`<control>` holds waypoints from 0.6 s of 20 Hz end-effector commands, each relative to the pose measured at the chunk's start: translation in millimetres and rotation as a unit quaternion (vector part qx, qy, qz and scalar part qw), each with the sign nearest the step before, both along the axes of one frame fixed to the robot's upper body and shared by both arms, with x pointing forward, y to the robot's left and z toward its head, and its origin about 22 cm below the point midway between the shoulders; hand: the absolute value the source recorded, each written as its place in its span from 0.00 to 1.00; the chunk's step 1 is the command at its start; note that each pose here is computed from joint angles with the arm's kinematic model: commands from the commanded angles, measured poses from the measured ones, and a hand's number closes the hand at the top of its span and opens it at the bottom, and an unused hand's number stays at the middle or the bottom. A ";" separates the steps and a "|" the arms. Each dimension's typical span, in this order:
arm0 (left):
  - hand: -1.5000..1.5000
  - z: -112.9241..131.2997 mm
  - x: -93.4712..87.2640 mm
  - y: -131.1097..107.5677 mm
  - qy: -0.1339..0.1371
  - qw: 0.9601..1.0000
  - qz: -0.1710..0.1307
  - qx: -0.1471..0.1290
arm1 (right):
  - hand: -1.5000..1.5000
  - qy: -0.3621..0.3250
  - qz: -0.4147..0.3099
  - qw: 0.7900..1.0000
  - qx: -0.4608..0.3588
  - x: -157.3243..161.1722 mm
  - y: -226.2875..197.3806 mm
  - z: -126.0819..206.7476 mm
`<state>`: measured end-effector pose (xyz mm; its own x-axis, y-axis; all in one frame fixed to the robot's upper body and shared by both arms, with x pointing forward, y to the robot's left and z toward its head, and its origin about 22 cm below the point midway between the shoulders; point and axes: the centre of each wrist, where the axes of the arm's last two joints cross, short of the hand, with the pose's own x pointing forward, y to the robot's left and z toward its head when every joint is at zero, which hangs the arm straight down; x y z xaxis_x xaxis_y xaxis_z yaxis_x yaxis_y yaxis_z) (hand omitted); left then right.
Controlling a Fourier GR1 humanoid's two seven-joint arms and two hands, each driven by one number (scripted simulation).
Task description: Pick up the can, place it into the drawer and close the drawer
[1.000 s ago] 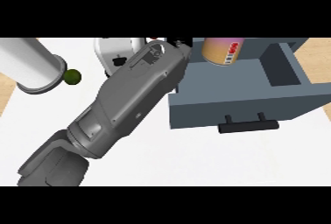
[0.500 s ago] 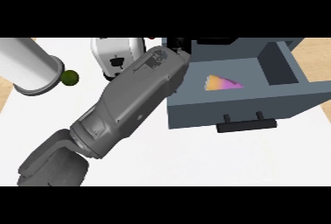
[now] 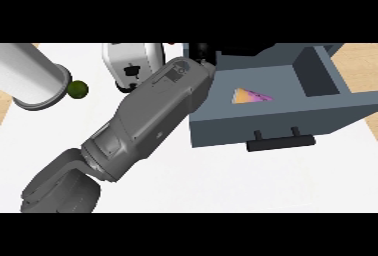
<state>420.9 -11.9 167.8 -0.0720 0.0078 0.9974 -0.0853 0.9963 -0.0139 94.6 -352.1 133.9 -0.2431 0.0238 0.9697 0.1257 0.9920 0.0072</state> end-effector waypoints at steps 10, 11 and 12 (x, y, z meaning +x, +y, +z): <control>0.00 -7.4 -1.2 3.4 -0.026 0.999 -0.016 -0.045 | 0.00 -0.074 0.019 0.981 -0.177 8.9 -0.8 29.8; 0.00 1.9 -0.4 -1.2 -0.029 0.999 -0.016 -0.033 | 0.00 -0.096 0.026 0.979 -0.179 13.4 10.3 32.7; 0.00 8.8 -7.0 -9.5 -0.036 0.999 -0.008 -0.035 | 0.00 -0.094 0.034 0.977 -0.191 15.2 8.7 34.1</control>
